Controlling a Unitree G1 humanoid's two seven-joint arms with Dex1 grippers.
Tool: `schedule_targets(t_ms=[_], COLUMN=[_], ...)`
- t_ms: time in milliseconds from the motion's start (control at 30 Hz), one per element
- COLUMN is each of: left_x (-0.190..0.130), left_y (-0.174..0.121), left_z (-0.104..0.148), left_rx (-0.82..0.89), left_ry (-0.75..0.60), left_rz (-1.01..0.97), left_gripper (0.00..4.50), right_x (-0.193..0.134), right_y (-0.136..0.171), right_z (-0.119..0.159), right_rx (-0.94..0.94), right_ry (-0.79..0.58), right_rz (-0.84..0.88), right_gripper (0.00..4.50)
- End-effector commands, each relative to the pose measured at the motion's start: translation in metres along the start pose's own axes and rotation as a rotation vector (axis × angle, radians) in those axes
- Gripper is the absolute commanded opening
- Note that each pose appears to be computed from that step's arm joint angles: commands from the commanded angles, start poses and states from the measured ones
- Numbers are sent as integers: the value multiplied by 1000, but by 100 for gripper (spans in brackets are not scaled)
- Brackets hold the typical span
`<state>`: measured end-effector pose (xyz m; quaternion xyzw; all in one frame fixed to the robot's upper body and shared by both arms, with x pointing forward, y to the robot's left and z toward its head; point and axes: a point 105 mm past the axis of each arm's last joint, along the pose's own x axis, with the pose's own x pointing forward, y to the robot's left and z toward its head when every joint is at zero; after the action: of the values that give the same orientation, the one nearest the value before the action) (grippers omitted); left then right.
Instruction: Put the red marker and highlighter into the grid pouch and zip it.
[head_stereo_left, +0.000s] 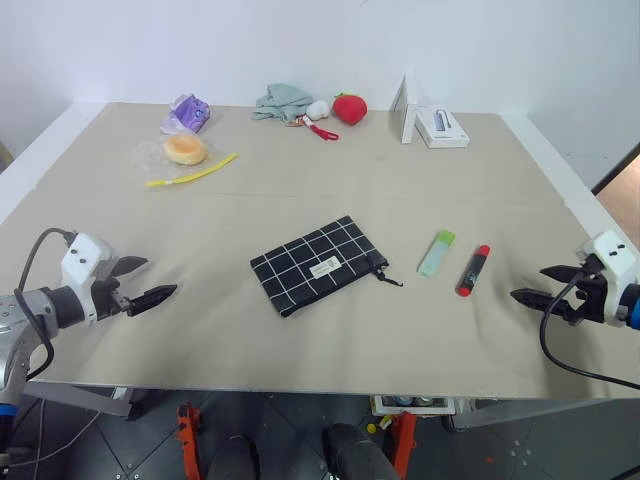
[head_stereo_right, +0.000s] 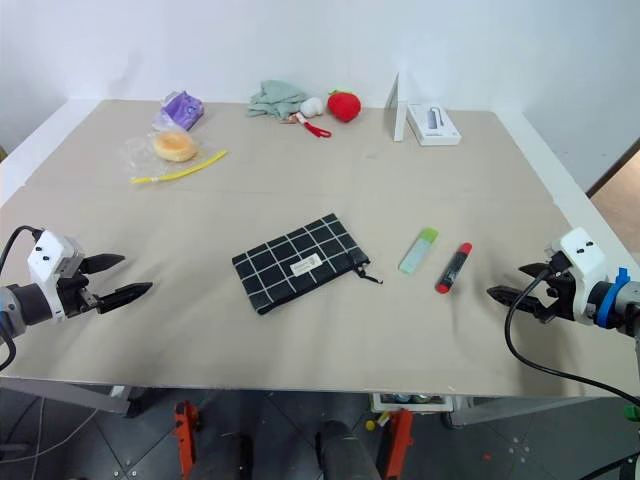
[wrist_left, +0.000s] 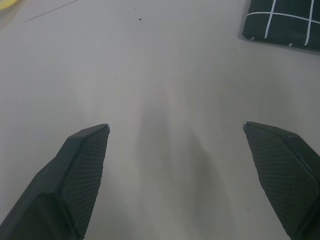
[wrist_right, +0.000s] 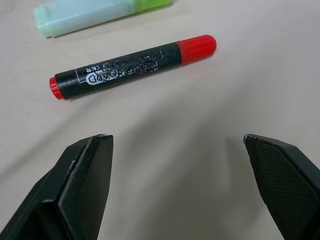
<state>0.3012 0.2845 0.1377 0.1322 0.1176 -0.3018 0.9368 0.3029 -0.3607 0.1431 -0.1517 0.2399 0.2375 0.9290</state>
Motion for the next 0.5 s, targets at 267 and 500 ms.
schedule_targets(t_ms=[267,500], left_x=[3,4], left_y=[4,10], left_z=[9,10], left_rx=[6,15], left_ry=[-14,-10], left_rz=[7,44], left_gripper=[443,443], right_x=[-10,-9], right_y=[-6,-5], right_z=[20,23], right_rx=[-27,-34], right_ry=[-71,-76], right_rz=[-48,-40], right_gripper=[450,450])
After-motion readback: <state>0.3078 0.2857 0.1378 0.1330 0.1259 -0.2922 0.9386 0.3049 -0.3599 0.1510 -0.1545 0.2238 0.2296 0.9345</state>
